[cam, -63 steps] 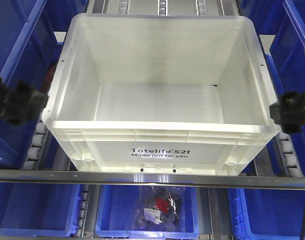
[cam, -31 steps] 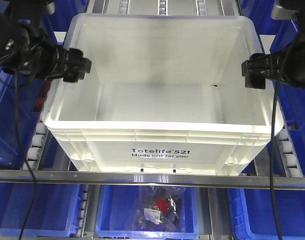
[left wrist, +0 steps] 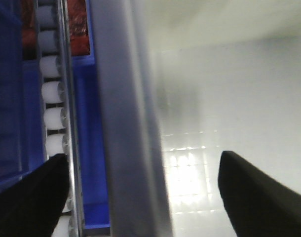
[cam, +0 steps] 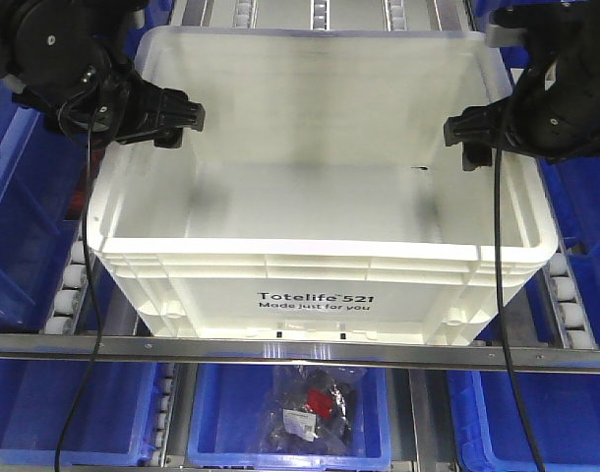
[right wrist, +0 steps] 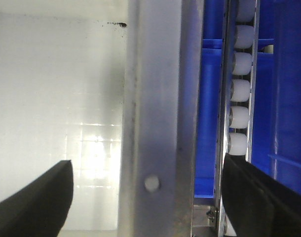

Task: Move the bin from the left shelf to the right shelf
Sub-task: 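Lower both grippers onto the crate's side rims, then close both grippers on the crate's side rims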

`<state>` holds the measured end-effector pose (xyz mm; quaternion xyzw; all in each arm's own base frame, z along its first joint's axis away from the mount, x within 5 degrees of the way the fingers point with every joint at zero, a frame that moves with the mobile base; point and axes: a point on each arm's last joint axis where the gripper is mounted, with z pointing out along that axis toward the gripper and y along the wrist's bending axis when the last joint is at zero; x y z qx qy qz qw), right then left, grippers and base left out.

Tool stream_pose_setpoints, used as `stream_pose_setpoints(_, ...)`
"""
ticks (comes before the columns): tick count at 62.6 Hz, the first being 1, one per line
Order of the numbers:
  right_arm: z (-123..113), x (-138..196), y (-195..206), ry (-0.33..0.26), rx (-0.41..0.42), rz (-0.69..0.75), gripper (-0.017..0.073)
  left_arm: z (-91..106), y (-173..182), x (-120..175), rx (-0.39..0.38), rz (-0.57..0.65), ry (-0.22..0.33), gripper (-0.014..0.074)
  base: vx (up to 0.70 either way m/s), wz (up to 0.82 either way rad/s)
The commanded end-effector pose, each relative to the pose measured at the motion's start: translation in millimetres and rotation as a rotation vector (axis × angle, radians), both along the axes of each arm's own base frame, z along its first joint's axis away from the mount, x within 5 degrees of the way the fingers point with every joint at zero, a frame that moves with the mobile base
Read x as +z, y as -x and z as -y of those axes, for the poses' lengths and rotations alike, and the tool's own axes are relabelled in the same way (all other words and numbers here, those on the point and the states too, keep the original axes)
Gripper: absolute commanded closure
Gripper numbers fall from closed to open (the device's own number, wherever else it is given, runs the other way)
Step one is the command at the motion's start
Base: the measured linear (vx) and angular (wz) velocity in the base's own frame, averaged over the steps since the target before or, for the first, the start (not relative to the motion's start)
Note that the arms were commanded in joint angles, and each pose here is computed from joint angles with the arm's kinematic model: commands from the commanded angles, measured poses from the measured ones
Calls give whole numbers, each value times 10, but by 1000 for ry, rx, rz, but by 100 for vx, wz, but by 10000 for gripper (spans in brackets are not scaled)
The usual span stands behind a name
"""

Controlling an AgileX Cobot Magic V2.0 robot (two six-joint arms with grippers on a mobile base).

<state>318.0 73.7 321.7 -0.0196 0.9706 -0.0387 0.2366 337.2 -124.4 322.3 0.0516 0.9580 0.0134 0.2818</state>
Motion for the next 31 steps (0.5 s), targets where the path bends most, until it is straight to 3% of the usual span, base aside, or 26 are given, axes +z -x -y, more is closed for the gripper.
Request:
stream_pose_setpoints(1,21,211,-42,3,15,90,-24,-67,5,237,24,85,47,18,0,0)
stream_pose_setpoints(31,-19,174,-114,-12,14,49,-5,-74,-3,239,20,86,57,18,0,0)
